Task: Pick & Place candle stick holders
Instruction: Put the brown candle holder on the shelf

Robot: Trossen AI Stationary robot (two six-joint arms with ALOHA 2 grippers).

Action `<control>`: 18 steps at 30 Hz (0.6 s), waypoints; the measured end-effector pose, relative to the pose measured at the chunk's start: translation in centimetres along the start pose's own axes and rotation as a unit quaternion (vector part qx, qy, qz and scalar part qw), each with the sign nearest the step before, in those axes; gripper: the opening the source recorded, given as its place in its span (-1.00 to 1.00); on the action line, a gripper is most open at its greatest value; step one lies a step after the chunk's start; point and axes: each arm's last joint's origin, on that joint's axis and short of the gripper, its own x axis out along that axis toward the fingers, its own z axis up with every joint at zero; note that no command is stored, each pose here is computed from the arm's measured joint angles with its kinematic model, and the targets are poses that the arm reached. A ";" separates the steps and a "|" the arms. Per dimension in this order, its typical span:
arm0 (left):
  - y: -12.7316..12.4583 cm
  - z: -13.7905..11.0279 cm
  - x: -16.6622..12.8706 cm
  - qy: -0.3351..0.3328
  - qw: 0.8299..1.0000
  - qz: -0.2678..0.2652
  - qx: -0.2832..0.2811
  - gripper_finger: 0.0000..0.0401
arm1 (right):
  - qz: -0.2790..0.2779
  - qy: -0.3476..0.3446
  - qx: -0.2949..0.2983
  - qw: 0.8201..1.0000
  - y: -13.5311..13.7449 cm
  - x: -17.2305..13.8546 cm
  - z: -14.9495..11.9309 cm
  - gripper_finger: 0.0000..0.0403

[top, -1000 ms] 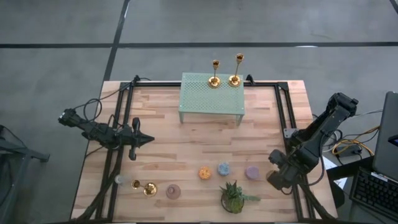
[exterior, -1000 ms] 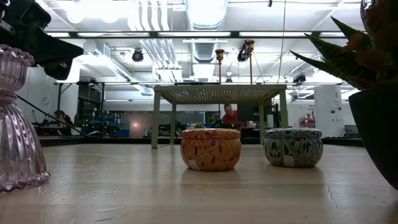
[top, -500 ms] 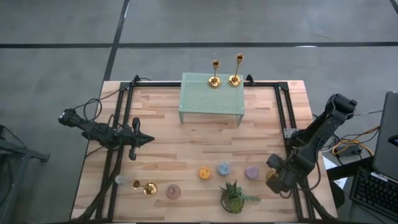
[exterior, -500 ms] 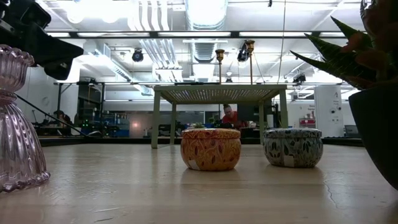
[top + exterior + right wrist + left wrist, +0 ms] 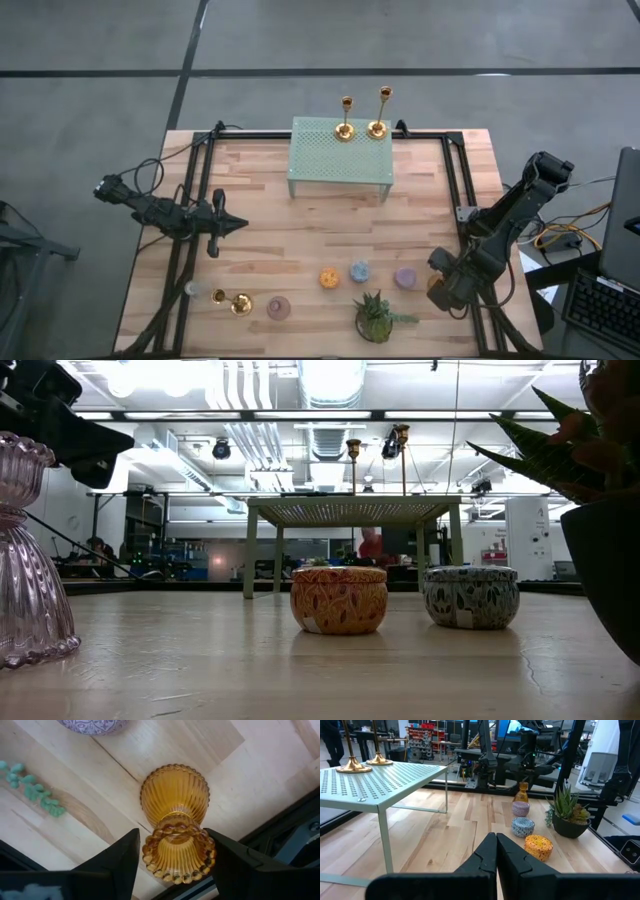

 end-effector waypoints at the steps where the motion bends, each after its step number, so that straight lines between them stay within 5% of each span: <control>1: 0.0 0.0 0.0 0.000 1.000 0.000 0.000 -0.97 | 0.000 0.000 0.000 1.000 0.0 0.0 0.0 -0.02; 7: 0.0 0.0 0.0 0.000 1.000 0.000 0.000 -0.97 | 0.000 0.002 -0.003 1.000 0.0 0.0 0.0 -0.19; 18: 0.0 0.0 0.0 0.000 1.000 0.000 0.000 -0.97 | -0.001 0.002 -0.005 1.000 0.0 -0.1 0.2 -0.15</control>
